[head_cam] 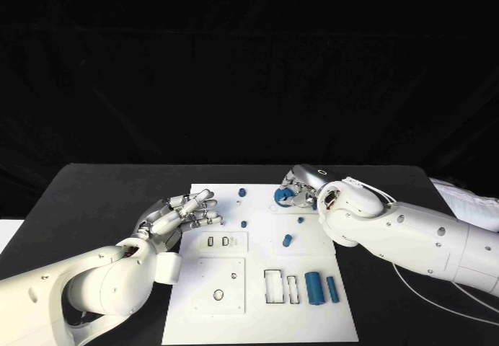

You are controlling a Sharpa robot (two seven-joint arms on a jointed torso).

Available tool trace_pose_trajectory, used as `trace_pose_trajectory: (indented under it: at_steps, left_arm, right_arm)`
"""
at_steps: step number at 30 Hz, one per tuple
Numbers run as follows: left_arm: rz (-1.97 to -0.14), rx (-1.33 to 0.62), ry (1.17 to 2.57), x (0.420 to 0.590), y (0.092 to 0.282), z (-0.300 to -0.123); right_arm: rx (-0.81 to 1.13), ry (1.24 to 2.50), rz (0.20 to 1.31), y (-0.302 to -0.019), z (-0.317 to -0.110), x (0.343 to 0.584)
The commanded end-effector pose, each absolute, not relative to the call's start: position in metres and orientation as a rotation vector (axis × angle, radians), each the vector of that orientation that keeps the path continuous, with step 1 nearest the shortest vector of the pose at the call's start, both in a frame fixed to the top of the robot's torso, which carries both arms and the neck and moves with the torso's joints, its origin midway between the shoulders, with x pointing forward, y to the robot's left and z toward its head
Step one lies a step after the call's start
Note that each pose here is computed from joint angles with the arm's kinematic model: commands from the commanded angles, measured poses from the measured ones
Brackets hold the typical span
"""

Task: Assemble the parts on the task board

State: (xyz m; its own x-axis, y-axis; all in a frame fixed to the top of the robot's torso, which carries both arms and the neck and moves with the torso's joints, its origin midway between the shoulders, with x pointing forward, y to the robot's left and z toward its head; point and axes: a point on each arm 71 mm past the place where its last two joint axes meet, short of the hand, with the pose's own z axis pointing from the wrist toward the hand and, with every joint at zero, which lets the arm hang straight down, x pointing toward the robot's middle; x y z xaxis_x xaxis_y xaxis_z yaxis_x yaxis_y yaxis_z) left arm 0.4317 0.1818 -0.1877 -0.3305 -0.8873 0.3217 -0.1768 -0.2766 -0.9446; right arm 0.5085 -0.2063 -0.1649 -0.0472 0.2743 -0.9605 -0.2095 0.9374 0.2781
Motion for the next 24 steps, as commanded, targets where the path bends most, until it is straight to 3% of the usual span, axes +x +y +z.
trace_pose_trajectory:
  at_steps: [1, 14, 24]
  left_arm:
    - [-1.688, -1.335, 1.421, 0.431, 0.179, -0.186]
    - [-1.682, -1.338, 1.429, 0.431, 0.178, -0.187]
    - [-1.685, -1.333, 1.435, 0.43, 0.176, -0.187]
  right_arm:
    - [0.026, 1.5, 0.441, -0.194, -0.157, 0.505]
    - [-0.047, 1.43, 0.56, -0.139, -0.141, 0.499]
    - [-0.085, 1.458, 0.595, -0.111, -0.149, 0.5]
